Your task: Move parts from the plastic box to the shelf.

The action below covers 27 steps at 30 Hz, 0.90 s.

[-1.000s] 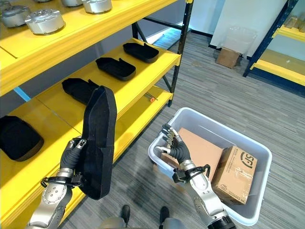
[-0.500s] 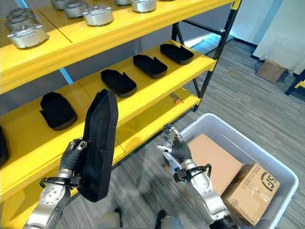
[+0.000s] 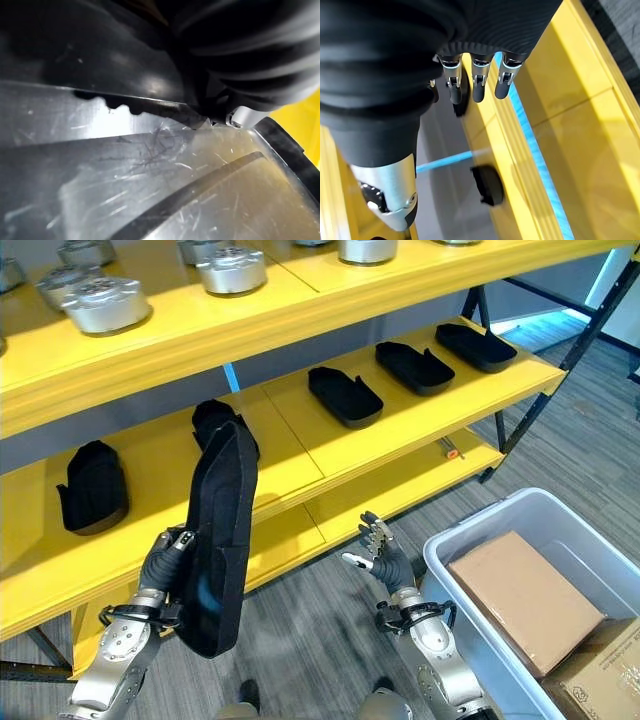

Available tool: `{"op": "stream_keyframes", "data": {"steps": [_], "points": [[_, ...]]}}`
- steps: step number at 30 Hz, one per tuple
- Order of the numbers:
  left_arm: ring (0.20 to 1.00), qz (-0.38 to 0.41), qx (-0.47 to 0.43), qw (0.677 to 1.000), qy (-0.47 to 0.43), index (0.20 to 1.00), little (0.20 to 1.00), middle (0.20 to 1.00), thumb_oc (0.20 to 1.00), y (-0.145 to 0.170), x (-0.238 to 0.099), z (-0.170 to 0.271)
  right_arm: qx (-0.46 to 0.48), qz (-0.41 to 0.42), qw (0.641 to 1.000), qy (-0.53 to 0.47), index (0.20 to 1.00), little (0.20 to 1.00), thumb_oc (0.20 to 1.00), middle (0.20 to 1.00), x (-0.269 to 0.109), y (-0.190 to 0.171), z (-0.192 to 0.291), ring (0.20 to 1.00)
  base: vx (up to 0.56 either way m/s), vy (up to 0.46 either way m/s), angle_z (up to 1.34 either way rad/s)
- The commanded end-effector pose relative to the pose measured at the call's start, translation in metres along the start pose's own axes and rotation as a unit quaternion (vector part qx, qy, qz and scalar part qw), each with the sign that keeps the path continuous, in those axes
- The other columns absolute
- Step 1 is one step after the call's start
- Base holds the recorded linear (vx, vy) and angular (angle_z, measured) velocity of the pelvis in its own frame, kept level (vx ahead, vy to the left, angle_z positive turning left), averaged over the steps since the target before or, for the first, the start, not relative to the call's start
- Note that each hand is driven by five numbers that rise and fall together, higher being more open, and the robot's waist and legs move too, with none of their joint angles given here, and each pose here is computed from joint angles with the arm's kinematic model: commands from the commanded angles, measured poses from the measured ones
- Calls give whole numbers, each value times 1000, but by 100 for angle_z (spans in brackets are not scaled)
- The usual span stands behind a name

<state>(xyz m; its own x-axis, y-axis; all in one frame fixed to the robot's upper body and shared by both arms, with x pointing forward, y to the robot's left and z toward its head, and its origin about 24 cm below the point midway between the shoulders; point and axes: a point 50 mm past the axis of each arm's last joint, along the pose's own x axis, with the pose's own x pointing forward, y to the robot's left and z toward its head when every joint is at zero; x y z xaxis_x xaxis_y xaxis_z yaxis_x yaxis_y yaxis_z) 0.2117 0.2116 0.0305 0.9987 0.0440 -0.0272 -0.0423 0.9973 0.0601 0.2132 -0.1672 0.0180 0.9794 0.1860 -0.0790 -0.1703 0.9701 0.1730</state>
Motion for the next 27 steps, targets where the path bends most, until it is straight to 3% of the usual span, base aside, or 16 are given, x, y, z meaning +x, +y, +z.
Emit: {"op": "stream_keyframes", "data": {"steps": [1,17,27], "points": [[200,4,16,996,-87,200,200,200,200,15,6,34,8,20,998,-67,1000,1000,1000,1000,4,6,25,1000,31,379,37],[200,-14,54,991,-121,200,200,200,200,17,18,50,26,74,994,-72,1000,1000,1000,1000,23,33,25,1000,30,281,23],[200,-24,19,995,-97,200,200,200,200,6,11,37,24,90,994,-60,1000,1000,1000,1000,19,32,24,1000,81,-39,-2]]}}
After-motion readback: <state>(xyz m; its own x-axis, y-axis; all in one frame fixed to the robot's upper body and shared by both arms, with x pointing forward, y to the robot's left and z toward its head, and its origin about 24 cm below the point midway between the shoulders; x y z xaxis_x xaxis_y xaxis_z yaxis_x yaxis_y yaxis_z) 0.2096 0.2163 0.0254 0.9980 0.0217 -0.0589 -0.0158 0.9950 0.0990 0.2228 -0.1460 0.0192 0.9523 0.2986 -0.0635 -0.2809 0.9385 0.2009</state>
